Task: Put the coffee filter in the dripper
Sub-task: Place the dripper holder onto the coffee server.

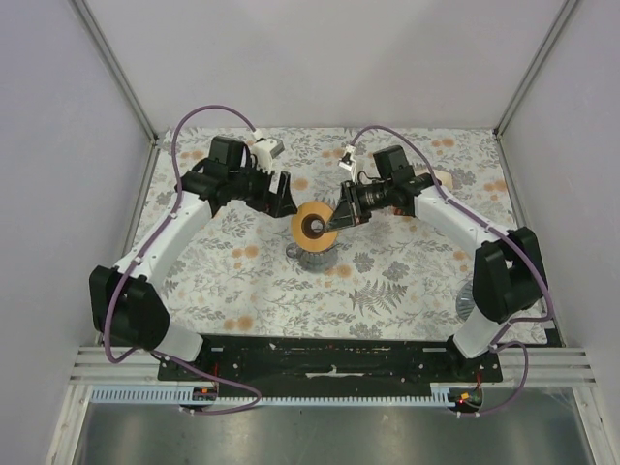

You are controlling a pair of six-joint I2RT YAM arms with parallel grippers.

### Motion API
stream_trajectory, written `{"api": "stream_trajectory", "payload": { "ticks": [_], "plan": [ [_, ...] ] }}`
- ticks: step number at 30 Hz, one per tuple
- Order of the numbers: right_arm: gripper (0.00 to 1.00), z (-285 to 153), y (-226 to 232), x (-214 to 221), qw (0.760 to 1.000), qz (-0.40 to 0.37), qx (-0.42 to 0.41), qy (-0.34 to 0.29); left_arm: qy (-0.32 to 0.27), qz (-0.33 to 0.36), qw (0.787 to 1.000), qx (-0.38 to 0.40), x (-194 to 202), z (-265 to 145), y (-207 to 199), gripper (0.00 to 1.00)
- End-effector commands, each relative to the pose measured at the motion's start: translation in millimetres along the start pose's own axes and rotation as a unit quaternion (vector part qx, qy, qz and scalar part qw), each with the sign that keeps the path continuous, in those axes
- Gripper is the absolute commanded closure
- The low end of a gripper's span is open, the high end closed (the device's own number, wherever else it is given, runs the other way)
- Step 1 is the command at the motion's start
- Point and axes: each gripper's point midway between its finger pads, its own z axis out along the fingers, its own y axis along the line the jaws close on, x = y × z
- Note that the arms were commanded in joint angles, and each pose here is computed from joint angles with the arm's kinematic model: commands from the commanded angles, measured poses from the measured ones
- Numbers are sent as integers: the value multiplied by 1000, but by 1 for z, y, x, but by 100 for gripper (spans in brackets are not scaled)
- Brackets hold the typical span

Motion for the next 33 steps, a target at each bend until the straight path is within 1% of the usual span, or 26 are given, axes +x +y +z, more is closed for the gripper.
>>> {"api": "stream_trajectory", "payload": {
  "ticks": [1, 5, 6, 9, 17, 22, 29, 33],
  "plan": [
    [100, 0, 17, -4, 998, 13, -54, 11, -7, -3, 1000, 24, 1, 14, -7, 7],
    [100, 5, 0, 2, 998, 37, -50, 22, 4, -10, 999, 30, 8, 22, -7, 7],
    [100, 7, -5, 3, 998, 43, -48, 23, 6, -24, 999, 32, 9, 23, -9, 7],
    [100, 10, -17, 6, 997, 61, -42, 28, 8, -25, 999, 31, 11, 24, -8, 9],
    [87, 15, -32, 9, 995, 80, -39, 35, 3, -18, 1000, 23, 8, 22, -6, 10],
    [85, 15, -38, 13, 995, 87, -31, 37, 4, -21, 1000, 22, 8, 22, -6, 10],
    [85, 8, -42, 9, 995, 94, -29, 28, 10, -24, 999, 27, 12, 27, -6, 11],
    [78, 7, -45, 11, 995, 98, -20, 26, 25, -40, 998, 32, 21, 34, -5, 11]
  ]
}}
